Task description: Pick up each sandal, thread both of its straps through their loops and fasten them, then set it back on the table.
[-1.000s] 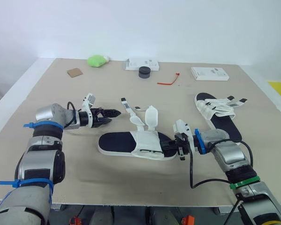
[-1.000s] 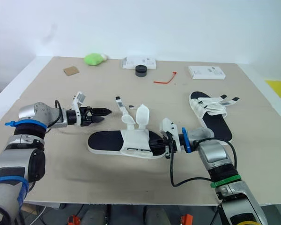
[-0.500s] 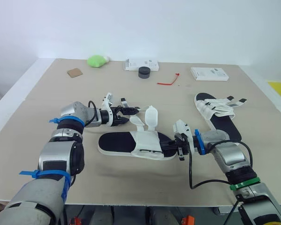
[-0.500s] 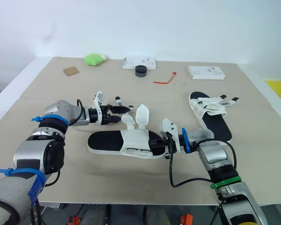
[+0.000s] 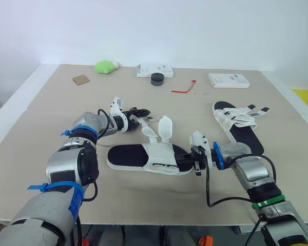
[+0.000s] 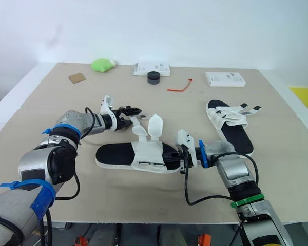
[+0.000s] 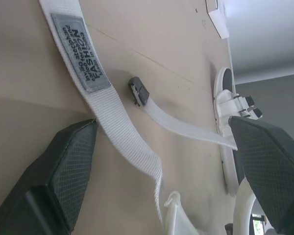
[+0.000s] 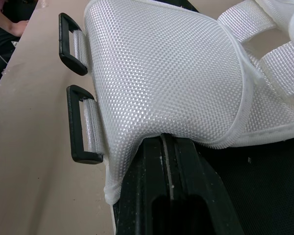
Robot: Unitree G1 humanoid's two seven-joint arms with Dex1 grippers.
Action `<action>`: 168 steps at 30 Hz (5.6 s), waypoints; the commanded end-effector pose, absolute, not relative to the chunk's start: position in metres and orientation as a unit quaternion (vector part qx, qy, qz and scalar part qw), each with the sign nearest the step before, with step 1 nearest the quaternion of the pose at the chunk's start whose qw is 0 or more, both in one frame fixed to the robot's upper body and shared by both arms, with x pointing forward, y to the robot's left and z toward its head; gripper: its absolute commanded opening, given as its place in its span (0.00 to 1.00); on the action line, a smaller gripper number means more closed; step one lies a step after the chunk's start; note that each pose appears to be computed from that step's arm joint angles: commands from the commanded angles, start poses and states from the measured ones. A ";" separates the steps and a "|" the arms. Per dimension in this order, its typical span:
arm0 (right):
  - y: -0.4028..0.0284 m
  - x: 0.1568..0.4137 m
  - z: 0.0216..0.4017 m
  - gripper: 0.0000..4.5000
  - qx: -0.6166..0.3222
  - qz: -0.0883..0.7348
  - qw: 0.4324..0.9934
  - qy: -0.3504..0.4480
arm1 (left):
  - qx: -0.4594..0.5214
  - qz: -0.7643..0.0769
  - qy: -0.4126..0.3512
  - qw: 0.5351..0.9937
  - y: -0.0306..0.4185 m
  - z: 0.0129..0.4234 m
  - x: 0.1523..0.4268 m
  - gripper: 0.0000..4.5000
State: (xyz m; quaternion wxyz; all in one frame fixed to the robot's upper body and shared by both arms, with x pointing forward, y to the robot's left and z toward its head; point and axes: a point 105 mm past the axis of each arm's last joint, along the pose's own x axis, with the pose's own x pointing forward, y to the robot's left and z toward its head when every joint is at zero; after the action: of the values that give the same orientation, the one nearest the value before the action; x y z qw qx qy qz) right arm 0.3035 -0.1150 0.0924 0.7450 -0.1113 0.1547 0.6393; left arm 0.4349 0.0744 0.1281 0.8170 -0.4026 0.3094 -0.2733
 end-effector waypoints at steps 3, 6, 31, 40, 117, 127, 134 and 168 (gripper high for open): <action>-0.121 0.300 0.064 0.00 -0.103 0.618 0.749 0.215 | -0.387 -0.275 0.326 0.818 0.068 0.124 0.432 0.60; -0.122 0.300 0.065 0.00 -0.103 0.618 0.749 0.214 | -0.378 -0.276 0.332 0.819 0.068 0.121 0.431 0.26; -0.125 0.299 0.063 0.00 -0.098 0.614 0.752 0.219 | -0.148 -0.524 -0.072 0.835 0.054 0.232 0.373 0.02; -0.127 0.297 0.064 0.00 -0.096 0.613 0.753 0.220 | 0.111 -0.697 -0.182 0.685 0.049 0.196 0.284 0.02; -0.126 0.298 0.070 0.00 -0.091 0.609 0.758 0.217 | -0.170 -0.698 0.329 0.613 0.070 0.131 0.234 0.01; -0.127 0.299 0.070 0.00 -0.094 0.608 0.758 0.217 | -0.282 -0.650 0.235 0.666 0.058 0.200 0.312 0.01; -0.125 0.300 0.070 0.00 -0.094 0.608 0.759 0.214 | -0.293 -0.624 0.288 0.665 0.053 0.194 0.333 0.01; -0.128 0.298 0.067 0.00 -0.089 0.601 0.764 0.219 | -0.257 -0.668 0.354 0.603 0.049 0.185 0.316 0.01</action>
State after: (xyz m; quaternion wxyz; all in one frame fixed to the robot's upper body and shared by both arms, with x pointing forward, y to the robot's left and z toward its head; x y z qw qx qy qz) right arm 0.2997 -0.1144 0.0975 0.7515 -0.0977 0.1537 0.6342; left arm 0.3190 0.0471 0.1806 0.6070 -0.2686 0.3561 -0.6577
